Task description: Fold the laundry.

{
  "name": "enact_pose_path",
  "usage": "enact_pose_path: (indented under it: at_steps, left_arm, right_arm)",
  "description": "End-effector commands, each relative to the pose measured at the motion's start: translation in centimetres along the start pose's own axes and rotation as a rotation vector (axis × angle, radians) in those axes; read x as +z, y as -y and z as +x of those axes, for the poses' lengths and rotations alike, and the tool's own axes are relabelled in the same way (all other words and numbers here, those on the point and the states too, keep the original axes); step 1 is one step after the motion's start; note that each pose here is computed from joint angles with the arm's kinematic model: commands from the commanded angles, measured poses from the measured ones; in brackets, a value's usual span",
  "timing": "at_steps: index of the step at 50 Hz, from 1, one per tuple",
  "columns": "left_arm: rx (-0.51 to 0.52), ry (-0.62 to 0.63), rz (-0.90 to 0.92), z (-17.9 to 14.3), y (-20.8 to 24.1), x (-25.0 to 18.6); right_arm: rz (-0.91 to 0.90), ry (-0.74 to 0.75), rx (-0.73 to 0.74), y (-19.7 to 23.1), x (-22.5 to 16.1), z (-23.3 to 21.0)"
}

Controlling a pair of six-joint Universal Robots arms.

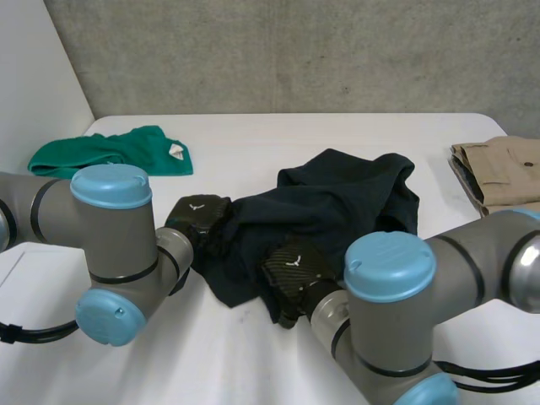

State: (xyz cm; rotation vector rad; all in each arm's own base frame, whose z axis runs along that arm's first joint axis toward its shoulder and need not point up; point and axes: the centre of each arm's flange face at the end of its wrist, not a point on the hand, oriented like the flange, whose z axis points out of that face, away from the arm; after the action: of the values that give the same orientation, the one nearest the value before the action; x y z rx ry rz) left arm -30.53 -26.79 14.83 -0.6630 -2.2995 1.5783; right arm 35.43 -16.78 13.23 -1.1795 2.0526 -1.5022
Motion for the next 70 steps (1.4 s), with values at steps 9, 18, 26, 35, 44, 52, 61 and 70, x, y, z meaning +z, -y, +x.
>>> enact_pose_path:
  at_steps: [9, 18, 26, 35, 44, 52, 61, 70]
  left_arm:
    - [-0.007, 0.016, -0.001, -0.7, 0.0, 0.2]
    - [-0.010, 0.023, 0.086, -1.1, 3.9, -1.9]
    - [0.001, 0.043, 0.284, -1.7, 11.0, -7.0]
    - [0.079, 0.089, 0.558, -2.2, 18.6, -13.9]
    - [0.083, 0.111, 0.817, -2.1, 24.2, -21.2]
    - [0.085, 0.131, 0.938, -2.3, 26.8, -24.4]
    - [0.084, 0.131, 0.759, -2.9, 24.2, -17.2]
    - [0.101, 0.158, 0.509, -5.2, 18.3, -3.9]
  right_arm:
    - [0.012, -0.057, -0.145, -0.9, 2.5, -0.5]
    - [0.167, -0.171, -0.128, 5.7, -0.3, 2.8]
    - [0.205, -0.308, -0.097, 10.8, -4.3, 10.4]
    - [0.385, -0.390, -0.049, 18.2, -10.4, 16.5]
    - [0.488, -0.389, 0.022, 22.6, -15.0, 18.9]
    - [0.556, -0.351, 0.105, 23.8, -17.2, 20.4]
    - [0.390, -0.221, 0.270, 18.6, -10.6, 23.3]
    - [0.214, -0.204, 0.363, 11.0, -1.2, 26.3]
